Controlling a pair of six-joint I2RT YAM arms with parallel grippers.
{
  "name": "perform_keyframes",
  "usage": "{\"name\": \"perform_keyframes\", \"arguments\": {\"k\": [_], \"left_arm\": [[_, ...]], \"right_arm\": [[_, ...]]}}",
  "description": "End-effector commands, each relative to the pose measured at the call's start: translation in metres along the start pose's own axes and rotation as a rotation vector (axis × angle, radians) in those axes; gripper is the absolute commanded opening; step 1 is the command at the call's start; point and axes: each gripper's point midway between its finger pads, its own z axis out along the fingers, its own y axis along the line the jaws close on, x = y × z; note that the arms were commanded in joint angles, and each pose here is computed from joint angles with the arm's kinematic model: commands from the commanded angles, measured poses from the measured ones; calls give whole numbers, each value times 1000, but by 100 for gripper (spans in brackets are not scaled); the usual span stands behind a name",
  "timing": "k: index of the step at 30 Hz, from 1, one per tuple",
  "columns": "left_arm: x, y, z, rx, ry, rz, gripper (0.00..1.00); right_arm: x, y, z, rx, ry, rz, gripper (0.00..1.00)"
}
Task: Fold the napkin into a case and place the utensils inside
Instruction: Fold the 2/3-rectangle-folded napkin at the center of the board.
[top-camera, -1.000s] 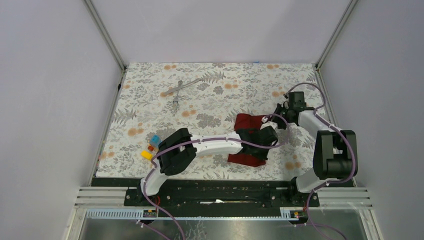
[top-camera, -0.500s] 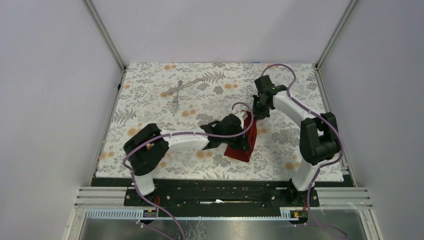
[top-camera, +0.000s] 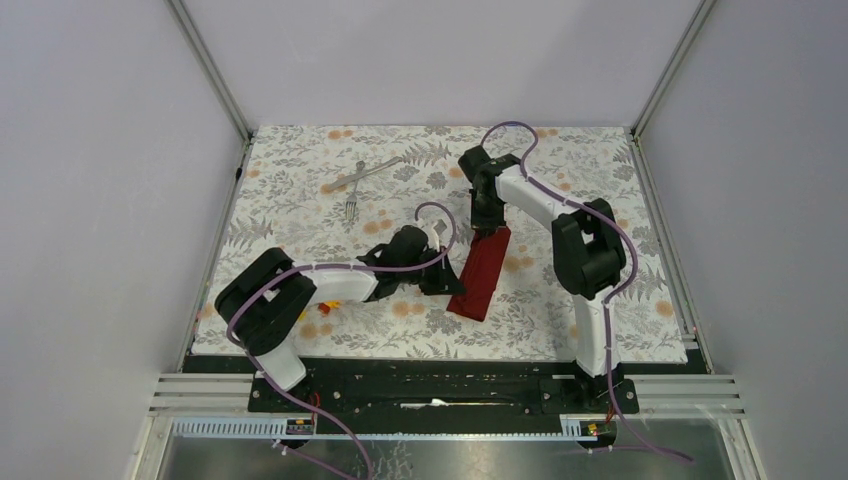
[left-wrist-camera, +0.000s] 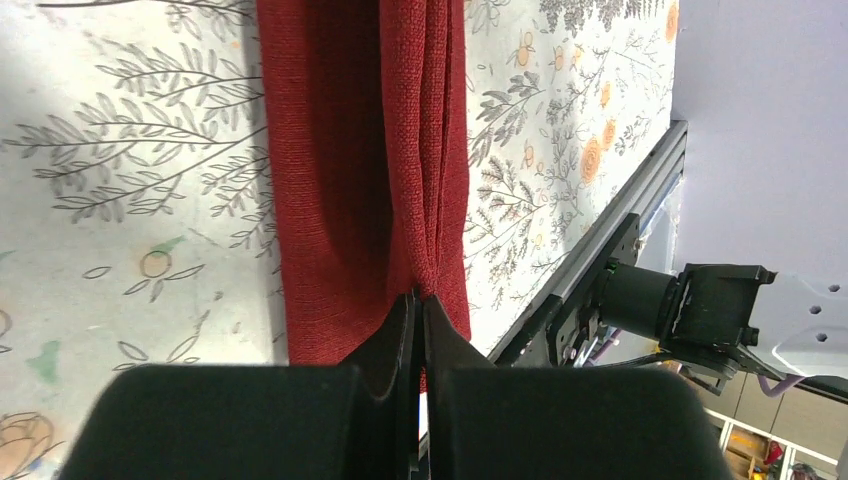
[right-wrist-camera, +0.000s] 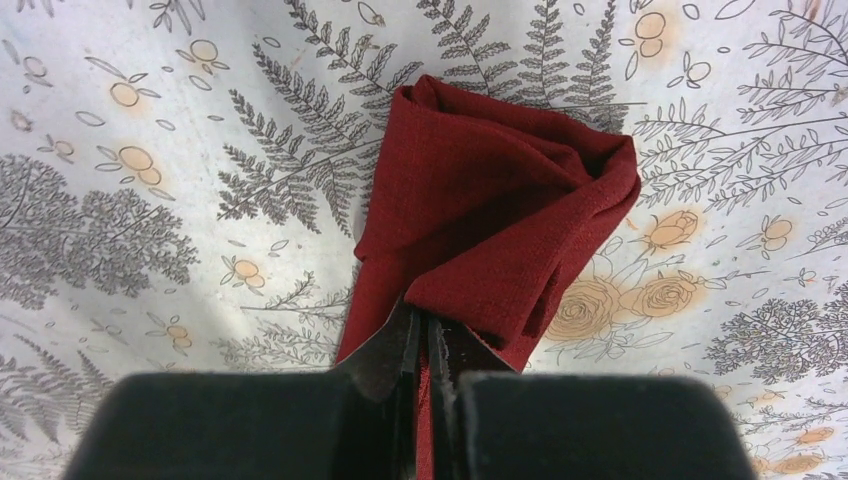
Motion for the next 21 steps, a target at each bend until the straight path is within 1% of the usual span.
{"name": "perform_keyframes", "arguments": {"k": [1,4,7,8,9,12,14,16,18,21], "left_arm": [[-7,-11,-6,95,-5,36,0],[-5,1,-4,72,16,29,0],[-8,7,-3,35,25,60,1],[-8,8,-3,23,27,67,6],[-9,9,-5,8,23,78,17],[-15,7,-12,-22,9,119,42],[-21,6,-18,-56,2,142,55],[-31,5,-24,-98,-29,164,64],[-43,1,-26,-119,-67,183,70],[-50,6,-12,-140,-60,188,72]], "right_arm": [[-8,-1,-2,50,-10,22,0],[-9,1,4,52,-6,17,0],[-11,3,11,49,-8,16,0],[-11,5,14,43,-5,14,0],[-11,7,16,38,-3,14,0],[-10,8,21,34,3,7,0],[-10,7,21,36,3,-1,0],[-9,9,21,25,3,-6,0],[-9,12,19,4,2,-7,0],[-8,14,19,-14,3,-11,0]]}}
